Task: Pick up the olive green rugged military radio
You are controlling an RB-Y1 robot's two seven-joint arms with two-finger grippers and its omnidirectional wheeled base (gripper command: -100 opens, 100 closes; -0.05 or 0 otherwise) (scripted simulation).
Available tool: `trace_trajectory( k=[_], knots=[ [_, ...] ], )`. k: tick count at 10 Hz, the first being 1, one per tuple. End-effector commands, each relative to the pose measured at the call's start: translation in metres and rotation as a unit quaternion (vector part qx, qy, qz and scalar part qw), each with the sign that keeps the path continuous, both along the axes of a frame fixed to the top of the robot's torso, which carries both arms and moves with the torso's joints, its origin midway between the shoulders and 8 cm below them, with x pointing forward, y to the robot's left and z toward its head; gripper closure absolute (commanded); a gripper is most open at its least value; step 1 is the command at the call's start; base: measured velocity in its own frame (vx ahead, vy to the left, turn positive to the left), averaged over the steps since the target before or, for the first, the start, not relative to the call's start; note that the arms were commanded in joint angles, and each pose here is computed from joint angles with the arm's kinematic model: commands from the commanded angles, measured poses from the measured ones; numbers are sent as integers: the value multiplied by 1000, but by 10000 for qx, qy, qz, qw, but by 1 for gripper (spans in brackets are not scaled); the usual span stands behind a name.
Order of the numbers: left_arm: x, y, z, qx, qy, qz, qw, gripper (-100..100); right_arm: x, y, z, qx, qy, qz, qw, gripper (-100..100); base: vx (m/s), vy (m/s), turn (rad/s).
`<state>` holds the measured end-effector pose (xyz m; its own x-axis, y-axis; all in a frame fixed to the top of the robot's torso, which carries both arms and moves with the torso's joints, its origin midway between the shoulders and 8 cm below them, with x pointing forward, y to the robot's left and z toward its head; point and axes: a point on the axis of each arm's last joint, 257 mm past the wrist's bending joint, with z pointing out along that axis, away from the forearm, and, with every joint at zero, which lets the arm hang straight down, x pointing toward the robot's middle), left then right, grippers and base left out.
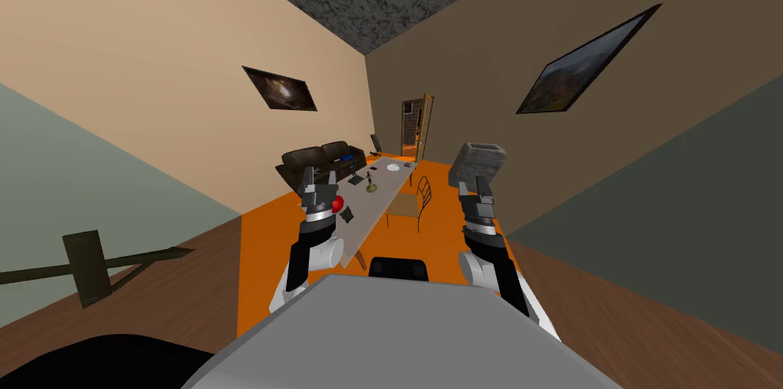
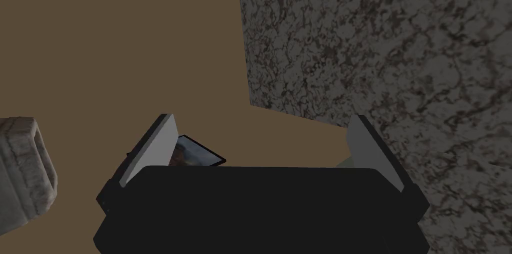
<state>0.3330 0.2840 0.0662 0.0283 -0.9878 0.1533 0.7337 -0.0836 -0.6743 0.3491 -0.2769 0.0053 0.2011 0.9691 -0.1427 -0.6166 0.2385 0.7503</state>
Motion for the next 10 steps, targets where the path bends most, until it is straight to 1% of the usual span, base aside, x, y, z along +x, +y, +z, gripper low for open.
trace_trajectory(
  k=[1,3,5,8,9,10],
  knots=[
    [6,-1,-5,69,100,-83,9999,-100,0,0,0,0,0,0,10000,0,-9,5,-27],
    [17,0,-16,126,315,-215,9992,-100,0,0,0,0,0,0,10000,0,-28,20,-46],
    [34,6,-32,99,616,-343,9975,-100,0,0,0,0,0,0,10000,0,-47,37,-75],
    [62,25,-64,-121,1158,-491,9920,-100,0,0,0,0,0,0,10000,0,-62,38,-109],
    [63,25,-65,-125,1187,-490,9916,-100,0,0,0,0,-1,0,10000,0,-50,37,-34],
    [73,34,-78,-249,1402,-522,9884,-100,0,0,0,0,0,0,10000,0,-40,36,-71]
  ],
)
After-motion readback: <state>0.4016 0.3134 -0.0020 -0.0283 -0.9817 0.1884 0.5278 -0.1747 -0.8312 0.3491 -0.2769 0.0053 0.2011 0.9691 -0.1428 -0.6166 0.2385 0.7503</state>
